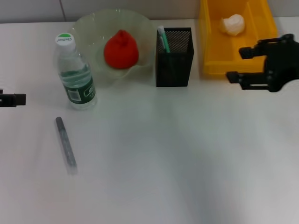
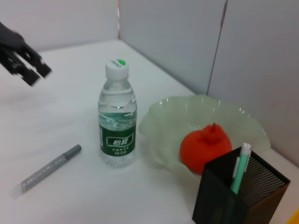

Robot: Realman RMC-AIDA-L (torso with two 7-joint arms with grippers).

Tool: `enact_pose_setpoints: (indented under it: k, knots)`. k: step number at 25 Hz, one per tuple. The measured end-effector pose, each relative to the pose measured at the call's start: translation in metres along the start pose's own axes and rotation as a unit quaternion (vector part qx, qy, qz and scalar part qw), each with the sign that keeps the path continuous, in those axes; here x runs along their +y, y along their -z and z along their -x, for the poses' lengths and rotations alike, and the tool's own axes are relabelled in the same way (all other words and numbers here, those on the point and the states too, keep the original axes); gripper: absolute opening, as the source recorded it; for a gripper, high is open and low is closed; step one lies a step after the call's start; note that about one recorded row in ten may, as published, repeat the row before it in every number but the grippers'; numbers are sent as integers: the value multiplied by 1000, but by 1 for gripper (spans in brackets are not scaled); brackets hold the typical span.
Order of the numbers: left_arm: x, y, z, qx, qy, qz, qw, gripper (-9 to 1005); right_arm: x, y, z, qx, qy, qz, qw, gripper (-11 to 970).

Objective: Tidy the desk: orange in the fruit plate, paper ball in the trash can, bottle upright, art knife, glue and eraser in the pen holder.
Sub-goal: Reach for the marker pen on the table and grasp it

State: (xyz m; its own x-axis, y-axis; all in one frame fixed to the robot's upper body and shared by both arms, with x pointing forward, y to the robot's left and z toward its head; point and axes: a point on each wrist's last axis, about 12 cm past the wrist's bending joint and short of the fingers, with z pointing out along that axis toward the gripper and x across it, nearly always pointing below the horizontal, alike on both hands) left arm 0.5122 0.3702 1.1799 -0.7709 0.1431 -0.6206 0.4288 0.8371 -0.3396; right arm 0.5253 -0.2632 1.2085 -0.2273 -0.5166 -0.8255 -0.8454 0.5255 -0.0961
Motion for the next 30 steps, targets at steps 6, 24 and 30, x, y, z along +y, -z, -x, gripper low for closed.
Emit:
enact_pose_setpoints:
  k: [6,24,30]
  knots:
    - [-12,-26,19,78,61,18,995,811,-8,23,-39,-74,18,-19,997,630]
    - [-55,-107,45,233,60,117,964,811,-24,26,-69,-103,76,-59,990,634]
    - [-58,-122,48,248,47,118,960,800,-25,25,-70,-104,78,-63,990,635]
